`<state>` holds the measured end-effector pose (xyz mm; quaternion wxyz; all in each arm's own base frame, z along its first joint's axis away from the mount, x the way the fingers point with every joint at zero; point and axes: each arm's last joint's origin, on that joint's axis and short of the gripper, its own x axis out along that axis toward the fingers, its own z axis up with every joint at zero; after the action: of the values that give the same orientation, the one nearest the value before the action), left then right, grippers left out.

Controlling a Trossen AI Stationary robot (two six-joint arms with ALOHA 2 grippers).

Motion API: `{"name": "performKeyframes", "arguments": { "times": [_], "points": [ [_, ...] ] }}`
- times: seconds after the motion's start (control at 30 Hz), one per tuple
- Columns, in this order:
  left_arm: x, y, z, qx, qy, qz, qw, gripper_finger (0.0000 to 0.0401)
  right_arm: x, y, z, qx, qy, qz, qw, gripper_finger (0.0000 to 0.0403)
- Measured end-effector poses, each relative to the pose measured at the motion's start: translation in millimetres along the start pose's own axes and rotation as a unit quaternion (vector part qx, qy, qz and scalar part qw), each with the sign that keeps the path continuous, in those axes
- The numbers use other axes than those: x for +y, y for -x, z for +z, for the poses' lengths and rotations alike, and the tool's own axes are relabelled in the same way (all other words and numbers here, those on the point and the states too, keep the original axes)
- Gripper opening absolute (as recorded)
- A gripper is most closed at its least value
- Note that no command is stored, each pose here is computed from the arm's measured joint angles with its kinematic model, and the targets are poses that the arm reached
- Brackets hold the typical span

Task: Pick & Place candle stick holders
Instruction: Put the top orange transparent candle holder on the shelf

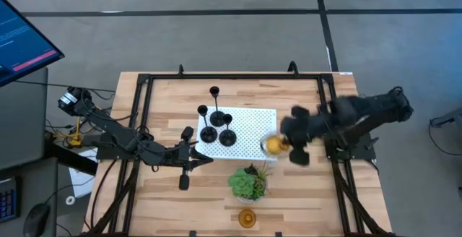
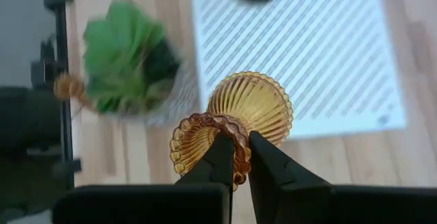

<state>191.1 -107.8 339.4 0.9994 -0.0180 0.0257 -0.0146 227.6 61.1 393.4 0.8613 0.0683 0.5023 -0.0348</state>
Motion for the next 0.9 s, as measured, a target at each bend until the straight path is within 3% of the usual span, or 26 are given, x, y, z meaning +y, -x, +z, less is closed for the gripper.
{"name": "performKeyframes", "arguments": {
  "times": [0.23,0.37,0.6,0.9],
  "points": [
    [0,0,-1,0.006,-0.003,0.0,1.0,0.0008,-59,-2,24,-0.026,-0.032,0.029,0.999,0.001],
    [0,0,-1,0.006,-0.003,0.0,1.0,0.0007,-81,-18,34,-0.006,-0.032,0.033,0.999,0.001],
    [0,0,-1,0.005,-0.003,0.0,1.0,0.0009,-113,-61,53,0.049,-0.015,0.048,0.998,0.001],
    [0,0,-1,0.006,-0.004,0.0,1.0,0.001,-140,-74,83,0.051,-0.007,0.058,0.997,0.001]
  ]
}}
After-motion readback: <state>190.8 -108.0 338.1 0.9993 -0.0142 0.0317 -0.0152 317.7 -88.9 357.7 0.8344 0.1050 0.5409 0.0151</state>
